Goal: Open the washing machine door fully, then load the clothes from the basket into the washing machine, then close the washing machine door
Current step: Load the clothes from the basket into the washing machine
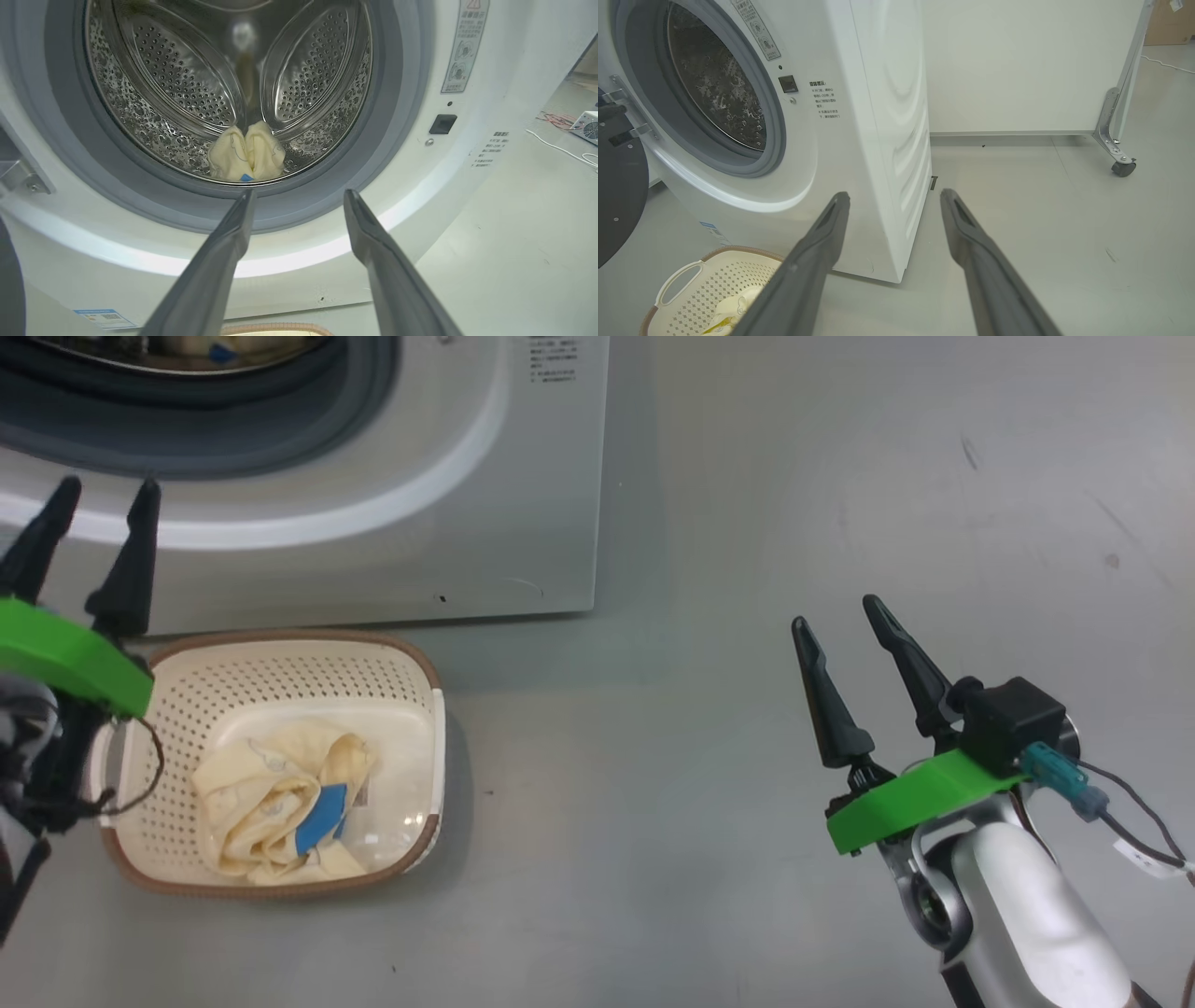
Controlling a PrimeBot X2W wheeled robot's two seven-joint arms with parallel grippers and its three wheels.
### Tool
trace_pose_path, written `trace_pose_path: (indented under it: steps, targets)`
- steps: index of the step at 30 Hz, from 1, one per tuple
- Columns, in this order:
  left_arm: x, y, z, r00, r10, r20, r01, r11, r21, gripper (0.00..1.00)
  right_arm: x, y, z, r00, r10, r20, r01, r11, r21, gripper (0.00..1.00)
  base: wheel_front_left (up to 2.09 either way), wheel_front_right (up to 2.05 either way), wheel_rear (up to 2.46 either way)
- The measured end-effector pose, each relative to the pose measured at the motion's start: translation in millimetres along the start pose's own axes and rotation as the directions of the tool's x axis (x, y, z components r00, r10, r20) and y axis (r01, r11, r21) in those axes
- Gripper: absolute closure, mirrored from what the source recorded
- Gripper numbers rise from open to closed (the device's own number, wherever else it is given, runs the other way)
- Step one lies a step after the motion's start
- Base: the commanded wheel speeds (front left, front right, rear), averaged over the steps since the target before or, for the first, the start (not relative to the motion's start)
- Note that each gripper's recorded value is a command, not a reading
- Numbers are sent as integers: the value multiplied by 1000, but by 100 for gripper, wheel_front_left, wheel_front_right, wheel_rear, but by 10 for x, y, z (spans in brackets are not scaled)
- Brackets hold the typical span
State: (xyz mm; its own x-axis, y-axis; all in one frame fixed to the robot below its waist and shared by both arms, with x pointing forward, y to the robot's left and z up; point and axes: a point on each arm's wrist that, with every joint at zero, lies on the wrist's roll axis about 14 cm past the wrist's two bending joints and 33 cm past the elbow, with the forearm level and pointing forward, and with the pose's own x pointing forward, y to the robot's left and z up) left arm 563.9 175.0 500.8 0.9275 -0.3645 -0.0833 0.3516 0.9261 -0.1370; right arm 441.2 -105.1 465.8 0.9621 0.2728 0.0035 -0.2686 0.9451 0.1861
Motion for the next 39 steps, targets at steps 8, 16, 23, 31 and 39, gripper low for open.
trace_pose_path:
  steps: [8,16,23,31,39]
  targets:
    - [-647,-14,227,993,74,97,-71,997,-26,0,-216,155,226,999,19,45,-19,1000,-2,0,0,0,0]
    - [-1186,-112,349,981,104,161,-107,994,8,0,-384,276,436,995,36,98,-36,999,-9,0,0,0,0]
    - [-1586,-171,223,970,167,175,-166,986,-18,0,-502,342,471,993,43,109,-43,999,-2,0,0,0,0]
    - [-1846,-278,119,961,205,184,-204,979,-23,0,-577,377,473,993,46,111,-47,999,6,0,0,0,0]
    - [-1900,-446,10,959,214,184,-213,977,-28,0,-595,405,506,991,52,121,-53,999,6,0,0,0,0]
